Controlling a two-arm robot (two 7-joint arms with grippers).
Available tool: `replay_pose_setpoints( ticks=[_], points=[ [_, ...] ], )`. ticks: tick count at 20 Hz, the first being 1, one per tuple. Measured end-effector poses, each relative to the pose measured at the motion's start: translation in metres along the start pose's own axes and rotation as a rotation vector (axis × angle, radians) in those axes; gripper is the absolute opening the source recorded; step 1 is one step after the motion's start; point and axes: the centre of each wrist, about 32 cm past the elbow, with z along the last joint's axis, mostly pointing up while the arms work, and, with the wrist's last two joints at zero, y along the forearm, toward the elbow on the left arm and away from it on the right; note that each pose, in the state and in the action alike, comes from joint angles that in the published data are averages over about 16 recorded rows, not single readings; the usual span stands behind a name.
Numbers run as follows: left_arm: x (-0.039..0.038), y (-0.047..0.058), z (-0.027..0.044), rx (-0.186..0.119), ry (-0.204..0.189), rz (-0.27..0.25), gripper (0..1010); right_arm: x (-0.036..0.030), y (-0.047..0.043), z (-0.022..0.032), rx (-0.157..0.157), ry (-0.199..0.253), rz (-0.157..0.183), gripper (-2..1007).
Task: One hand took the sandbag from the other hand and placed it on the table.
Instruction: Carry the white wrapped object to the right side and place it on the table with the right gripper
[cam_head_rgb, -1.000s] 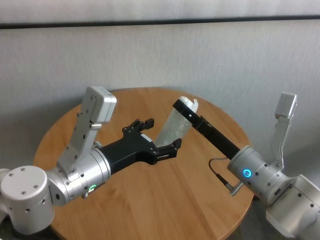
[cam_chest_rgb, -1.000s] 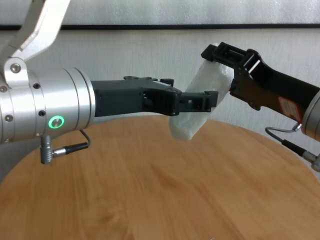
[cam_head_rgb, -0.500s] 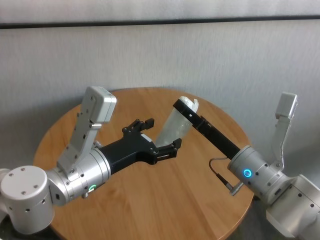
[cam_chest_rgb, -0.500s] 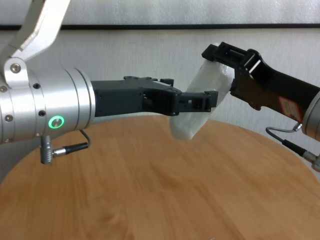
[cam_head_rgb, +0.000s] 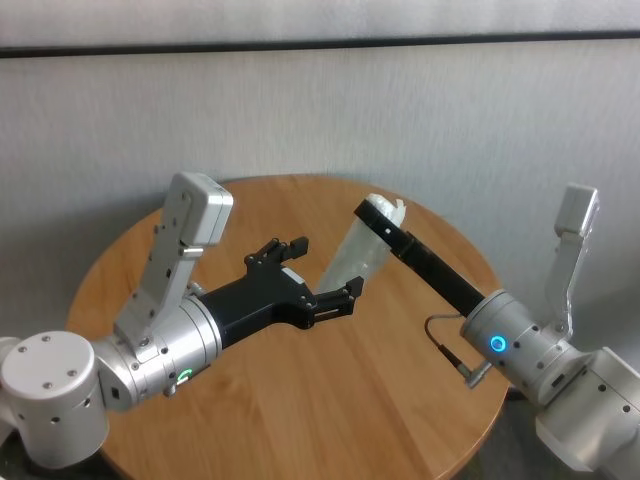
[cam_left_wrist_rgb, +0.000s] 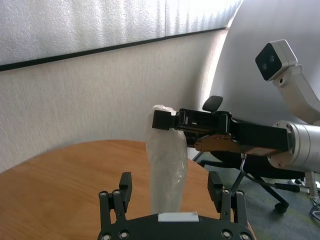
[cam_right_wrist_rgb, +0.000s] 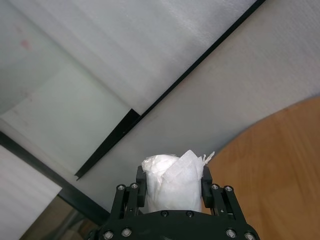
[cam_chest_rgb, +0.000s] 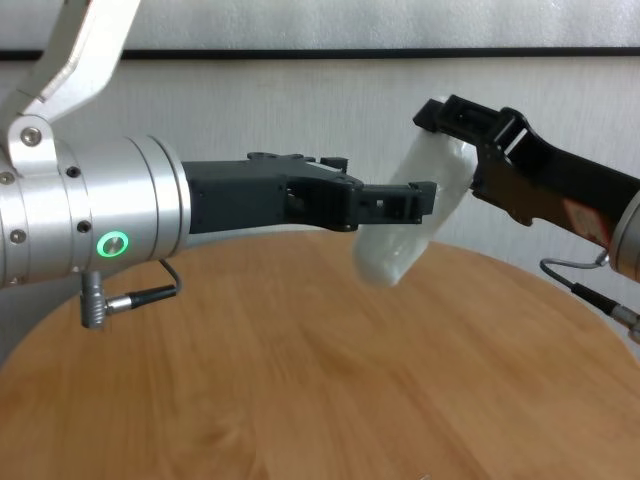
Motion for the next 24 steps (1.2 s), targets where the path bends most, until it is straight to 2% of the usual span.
replay_pose_setpoints(
  ticks=[11,24],
  points=[
    [0.0000,0.000,0.0000,0.000,0.000,0.000,1000,0.0088,-0.0012,0.0073,0.016,-0.029,-0.079,619],
    [0.0000,0.000,0.0000,0.000,0.000,0.000,1000,0.0202,-0.0038,0.0179,0.039,-0.066,-0.192,619]
  ],
)
